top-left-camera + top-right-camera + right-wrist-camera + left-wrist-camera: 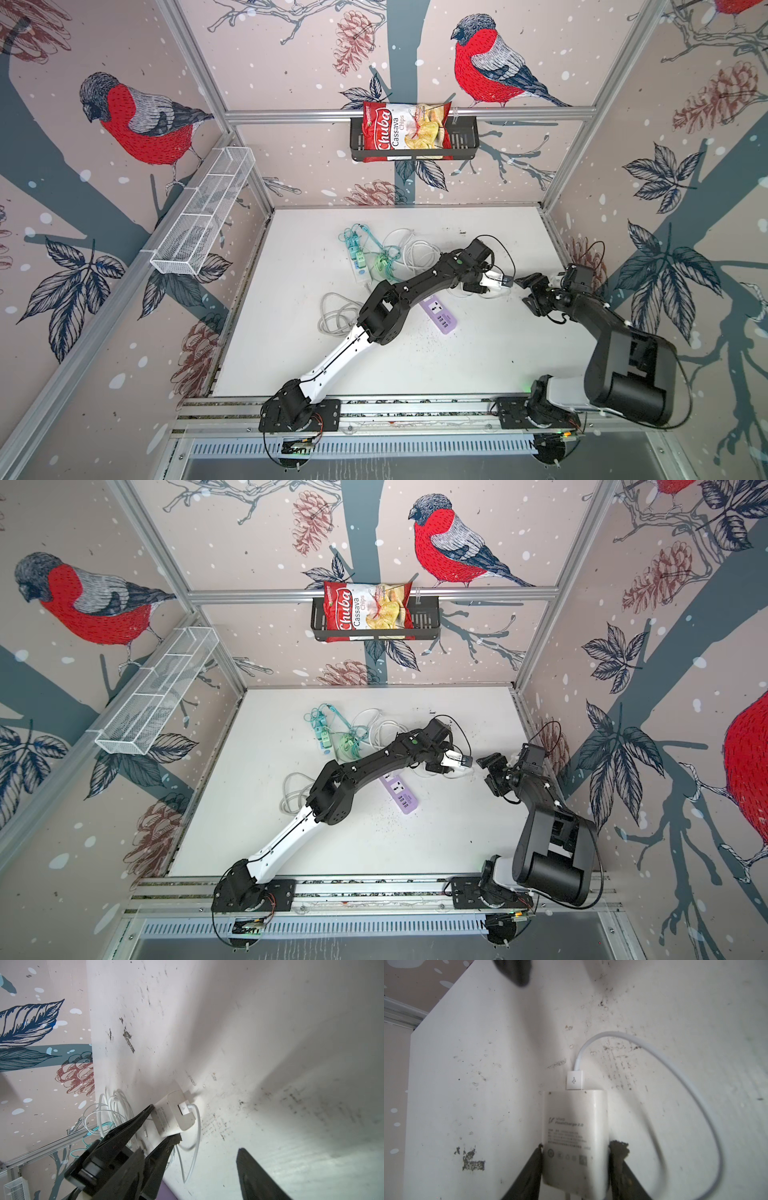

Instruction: Insert the plug

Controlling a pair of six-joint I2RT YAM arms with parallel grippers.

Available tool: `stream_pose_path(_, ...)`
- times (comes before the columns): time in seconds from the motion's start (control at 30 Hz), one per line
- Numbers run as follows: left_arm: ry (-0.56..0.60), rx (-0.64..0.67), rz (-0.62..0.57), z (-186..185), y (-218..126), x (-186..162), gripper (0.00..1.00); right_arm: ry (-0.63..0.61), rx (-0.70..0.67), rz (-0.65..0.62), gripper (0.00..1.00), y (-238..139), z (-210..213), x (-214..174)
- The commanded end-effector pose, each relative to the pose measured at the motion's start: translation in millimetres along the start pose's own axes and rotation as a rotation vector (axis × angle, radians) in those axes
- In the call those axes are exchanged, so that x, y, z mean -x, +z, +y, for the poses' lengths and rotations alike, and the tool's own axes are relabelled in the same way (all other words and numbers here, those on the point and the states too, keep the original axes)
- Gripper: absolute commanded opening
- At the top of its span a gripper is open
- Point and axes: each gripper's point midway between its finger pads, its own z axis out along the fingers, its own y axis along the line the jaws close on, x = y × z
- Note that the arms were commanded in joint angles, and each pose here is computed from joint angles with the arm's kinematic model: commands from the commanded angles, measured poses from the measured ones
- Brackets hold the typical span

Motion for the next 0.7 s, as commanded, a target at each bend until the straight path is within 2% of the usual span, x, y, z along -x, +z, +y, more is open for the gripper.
stream_pose_path(0.0,-0.132,-0.401,0.3,-113.7,-10.1,-71.1,0.36,-0.018,-0.021,-0.018,0.71,-2.8,-1.8,3.0)
stream_pose_path(0.17,-0.121,-0.369,0.282,-103.8,-16.0,-62.3,0.22,-0.042,-0.02,-0.02,0.71,-7.6,0.2,0.7)
stream_pose_path(0.23,-0.141,-0.338,0.253,-93.3,-21.4,-52.0,0.2,-0.065,0.026,-0.001,0.71,-8.6,7.5,-4.4)
stream_pose_path(0.43,-0.202,-0.171,0.084,-50.3,-38.0,-16.5,0.15,-0.09,0.091,0.065,0.7,-9.8,14.4,-21.0)
stream_pose_path(0.57,-0.249,-0.066,-0.051,-25.0,-60.0,9.1,0.15,-0.115,0.12,0.069,0.6,-14.0,19.9,-31.8)
stream_pose_path(0.67,-0.273,0.029,-0.128,-9.2,-74.2,22.4,0.14,-0.135,0.191,0.102,0.58,-18.2,35.4,-44.2)
